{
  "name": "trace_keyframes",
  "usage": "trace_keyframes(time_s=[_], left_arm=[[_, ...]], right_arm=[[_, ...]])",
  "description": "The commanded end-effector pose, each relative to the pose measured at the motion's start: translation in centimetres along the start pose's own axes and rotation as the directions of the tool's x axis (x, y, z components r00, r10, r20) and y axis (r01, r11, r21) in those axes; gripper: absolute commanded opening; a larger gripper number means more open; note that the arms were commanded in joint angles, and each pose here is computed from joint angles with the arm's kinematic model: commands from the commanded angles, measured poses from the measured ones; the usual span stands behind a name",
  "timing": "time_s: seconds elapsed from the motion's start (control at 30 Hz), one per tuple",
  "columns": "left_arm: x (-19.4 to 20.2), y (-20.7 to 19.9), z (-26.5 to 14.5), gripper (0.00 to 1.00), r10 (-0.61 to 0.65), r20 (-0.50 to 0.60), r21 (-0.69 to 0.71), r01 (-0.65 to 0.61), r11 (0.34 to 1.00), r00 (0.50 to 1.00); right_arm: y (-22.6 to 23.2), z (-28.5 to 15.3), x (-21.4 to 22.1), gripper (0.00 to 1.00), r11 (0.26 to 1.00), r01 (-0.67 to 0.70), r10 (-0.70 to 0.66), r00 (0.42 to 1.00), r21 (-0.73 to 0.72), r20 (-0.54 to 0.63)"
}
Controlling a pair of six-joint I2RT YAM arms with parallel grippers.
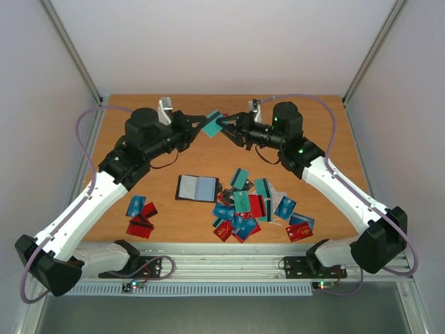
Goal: Put the credit cards into the card holder
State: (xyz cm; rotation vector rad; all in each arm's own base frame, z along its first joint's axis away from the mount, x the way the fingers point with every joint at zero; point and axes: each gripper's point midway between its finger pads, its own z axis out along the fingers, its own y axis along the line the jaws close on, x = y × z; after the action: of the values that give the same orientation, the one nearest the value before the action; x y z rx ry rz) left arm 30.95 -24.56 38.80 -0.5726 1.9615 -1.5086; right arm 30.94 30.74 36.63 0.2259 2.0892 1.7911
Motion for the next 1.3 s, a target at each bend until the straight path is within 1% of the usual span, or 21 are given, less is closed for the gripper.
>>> trace_keyframes(time_s=[0.0, 0.23, 0.3, 0.33, 0.37, 0.43, 0.47, 0.5, 0.53, 0.57, 0.6, 0.67, 0.7, 0.77, 0.8, 0.83, 0.9, 0.97, 1.03, 1.1, 1.27], left_arm=[[-0.7, -2.6, -0.8, 0.0, 0.012, 0.034, 0.106, -0.016, 0.994, 0.999], [-0.4, -2.4, -0.9, 0.01, 0.011, 0.022, 0.109, -0.013, 0.994, 1.0], [-0.3, -2.1, -1.1, 0.04, 0.013, 0.021, 0.103, -0.015, 0.995, 1.0], [-0.2, -1.9, -1.3, 0.06, 0.014, 0.022, 0.099, -0.016, 0.995, 1.0], [-0.1, -1.7, -1.5, 0.14, 0.02, 0.022, 0.091, -0.022, 0.996, 1.0], [0.0, -1.4, -2.2, 0.39, 0.045, 0.024, 0.063, -0.046, 0.997, 0.999], [0.0, -1.0, -2.8, 0.5, 0.061, 0.029, 0.034, -0.062, 0.997, 0.998], [0.1, -0.7, -3.5, 0.59, 0.108, 0.035, 0.008, -0.108, 0.994, 0.994], [0.1, -0.4, -4.4, 0.67, 0.156, 0.038, -0.021, -0.155, 0.988, 0.987], [0.2, -0.5, -5.2, 0.73, 0.198, 0.034, -0.032, -0.197, 0.98, 0.98], [0.6, -0.4, -5.9, 0.76, 0.282, 0.012, -0.049, -0.281, 0.958, 0.959], [1.5, 0.4, -7.2, 0.77, 0.393, -0.06, -0.095, -0.397, 0.913, 0.918], [2.2, 1.0, -7.6, 0.78, 0.426, -0.112, -0.105, -0.437, 0.894, 0.898], [3.8, 1.4, -8.6, 0.79, 0.524, -0.207, -0.07, -0.546, 0.835, 0.826], [4.7, 1.5, -9.0, 0.79, 0.544, -0.247, -0.033, -0.568, 0.823, 0.802], [5.7, 1.2, -9.4, 0.79, 0.579, -0.279, 0.024, -0.597, 0.802, 0.766], [7.4, 0.6, -10.2, 0.79, 0.609, -0.332, 0.118, -0.608, 0.785, 0.721], [8.7, -0.1, -10.8, 0.78, 0.628, -0.367, 0.2, -0.601, 0.774, 0.686], [9.4, -0.7, -11.0, 0.75, 0.637, -0.381, 0.25, -0.588, 0.769, 0.671], [9.8, -1.5, -11.0, 0.72, 0.639, -0.384, 0.293, -0.568, 0.769, 0.667], [10.2, -2.9, -10.5, 0.63, 0.627, -0.387, 0.354, -0.519, 0.778, 0.676]], right_arm=[[3.2, 0.5, -0.5, 0.27, 0.995, 0.029, -0.028, 1.0, -0.098, 0.006], [3.8, 1.1, -0.5, 0.08, 0.991, 0.065, -0.068, 0.997, -0.115, -0.024], [4.0, 1.1, -0.4, 0.02, 0.99, 0.073, -0.077, 0.996, -0.117, -0.032], [4.0, 1.1, -0.4, 0.01, 0.99, 0.078, -0.083, 0.996, -0.118, -0.035], [4.0, 1.2, -0.4, 0.01, 0.989, 0.082, -0.088, 0.995, -0.119, -0.041], [4.0, 1.0, -0.4, 0.01, 0.988, 0.095, -0.103, 0.993, -0.123, -0.062], [3.8, 0.9, -0.6, 0.01, 0.987, 0.1, -0.11, 0.991, -0.126, -0.077], [3.6, 0.6, -0.5, 0.01, 0.985, 0.103, -0.12, 0.986, -0.138, -0.119], [3.5, 0.4, -0.4, 0.01, 0.982, 0.113, -0.136, 0.979, -0.151, -0.152], [3.3, 0.0, -0.3, 0.01, 0.979, 0.132, -0.159, 0.971, -0.154, -0.177], [3.0, -0.5, -0.1, 0.01, 0.975, 0.162, -0.19, 0.963, -0.15, -0.192], [2.2, -1.3, 0.9, 0.01, 0.966, 0.223, -0.25, 0.935, -0.132, -0.25], [1.9, -1.5, 1.6, 0.01, 0.96, 0.248, -0.277, 0.917, -0.133, -0.288], [1.6, -2.0, 3.0, 0.01, 0.951, 0.261, -0.305, 0.883, -0.167, -0.358], [1.5, -2.3, 3.6, 0.01, 0.947, 0.261, -0.315, 0.869, -0.186, -0.382], [1.6, -2.5, 4.2, 0.01, 0.944, 0.256, -0.322, 0.854, -0.209, -0.408], [1.8, -3.1, 5.2, 0.01, 0.936, 0.248, -0.338, 0.829, -0.249, -0.445], [2.7, -3.8, 6.0, 0.01, 0.923, 0.24, -0.363, 0.805, -0.302, -0.469], [3.6, -4.4, 6.8, 0.01, 0.911, 0.223, -0.38, 0.782, -0.347, -0.494], [4.3, -4.9, 7.4, 0.01, 0.899, 0.22, -0.4, 0.761, -0.378, -0.511], [5.3, -5.9, 9.2, 0.01, 0.884, 0.209, -0.428, 0.722, -0.419, -0.543]])
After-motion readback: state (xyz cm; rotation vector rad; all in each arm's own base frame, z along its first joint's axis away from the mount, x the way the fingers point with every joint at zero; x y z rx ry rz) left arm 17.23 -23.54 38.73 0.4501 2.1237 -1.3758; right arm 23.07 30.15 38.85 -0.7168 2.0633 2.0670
